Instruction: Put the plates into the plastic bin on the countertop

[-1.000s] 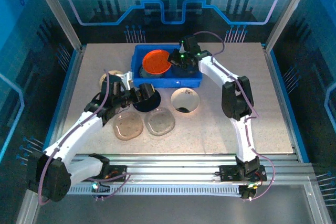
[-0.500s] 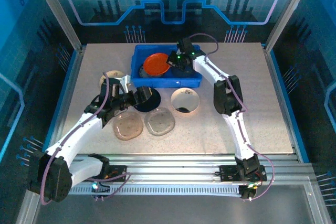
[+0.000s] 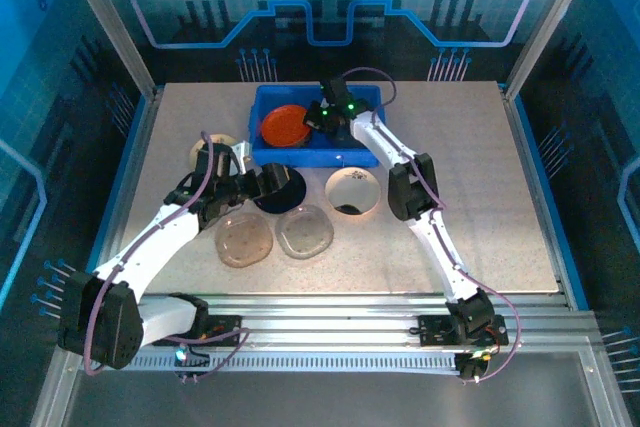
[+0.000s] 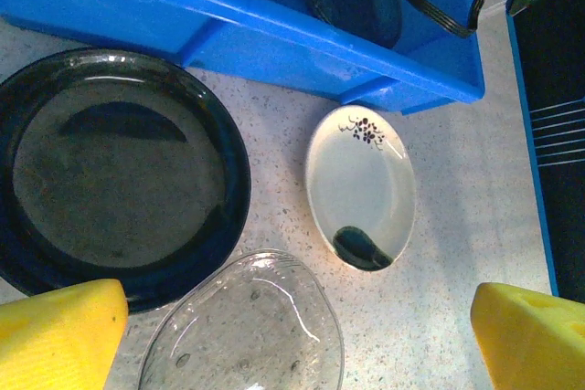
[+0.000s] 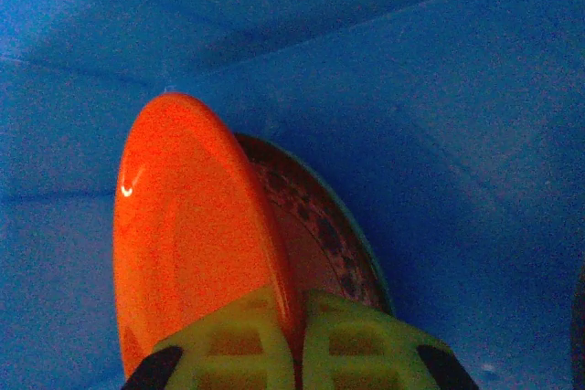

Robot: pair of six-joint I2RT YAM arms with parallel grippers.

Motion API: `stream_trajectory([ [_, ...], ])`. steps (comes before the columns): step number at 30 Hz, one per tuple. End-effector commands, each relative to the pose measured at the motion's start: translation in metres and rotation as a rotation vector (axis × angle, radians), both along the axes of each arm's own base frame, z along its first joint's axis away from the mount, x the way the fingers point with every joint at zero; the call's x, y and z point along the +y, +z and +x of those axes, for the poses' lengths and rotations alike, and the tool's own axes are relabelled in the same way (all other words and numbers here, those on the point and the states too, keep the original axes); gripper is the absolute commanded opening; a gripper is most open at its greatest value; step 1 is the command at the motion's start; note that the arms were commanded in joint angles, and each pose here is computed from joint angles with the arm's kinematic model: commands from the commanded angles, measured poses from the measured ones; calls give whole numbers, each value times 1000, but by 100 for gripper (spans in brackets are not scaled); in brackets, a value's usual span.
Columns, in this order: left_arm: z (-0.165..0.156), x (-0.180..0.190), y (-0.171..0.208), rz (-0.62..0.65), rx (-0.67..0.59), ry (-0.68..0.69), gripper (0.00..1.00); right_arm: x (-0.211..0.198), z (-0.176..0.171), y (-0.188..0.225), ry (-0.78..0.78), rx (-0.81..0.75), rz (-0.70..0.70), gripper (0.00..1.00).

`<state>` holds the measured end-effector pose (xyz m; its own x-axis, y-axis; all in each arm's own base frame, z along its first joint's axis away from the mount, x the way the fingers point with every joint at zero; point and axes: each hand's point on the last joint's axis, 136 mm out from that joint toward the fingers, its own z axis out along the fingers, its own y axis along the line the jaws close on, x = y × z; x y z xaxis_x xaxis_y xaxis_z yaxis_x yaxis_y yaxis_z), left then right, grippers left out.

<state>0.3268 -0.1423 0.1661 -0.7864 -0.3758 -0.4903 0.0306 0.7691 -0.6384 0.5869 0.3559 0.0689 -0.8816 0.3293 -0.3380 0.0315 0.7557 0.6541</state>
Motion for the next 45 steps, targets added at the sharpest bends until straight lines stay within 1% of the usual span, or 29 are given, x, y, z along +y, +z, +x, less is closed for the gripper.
stream_trajectory([
  [1,3,5,8,32,-22,1,97,12,-8,-4,16,13,-14,0],
  [4,2,5,9,33,-26,-5,97,15,-13,2,34,-1,-31,0],
  [7,0,7,7,39,-29,-3,98,16,-18,10,48,-29,-69,18],
  [11,-2,7,3,30,-29,2,98,10,-21,30,53,-71,-119,32],
  [14,-2,6,1,24,-24,0,98,3,-22,40,50,-94,-151,39],
  [24,0,8,13,35,-44,9,98,-5,-27,67,61,-132,-163,46],
  [27,2,8,13,39,-47,7,98,-7,-28,78,68,-154,-153,52],
  [30,4,7,13,39,-40,3,98,-10,-27,80,68,-154,-146,53],
  [39,5,6,12,33,-38,5,99,-15,-29,76,66,-139,-143,52],
  [42,5,5,11,30,-35,-2,98,-19,-31,79,59,-140,-137,48],
  [45,6,4,7,27,-32,-4,98,-23,-35,92,74,-161,-122,42],
])
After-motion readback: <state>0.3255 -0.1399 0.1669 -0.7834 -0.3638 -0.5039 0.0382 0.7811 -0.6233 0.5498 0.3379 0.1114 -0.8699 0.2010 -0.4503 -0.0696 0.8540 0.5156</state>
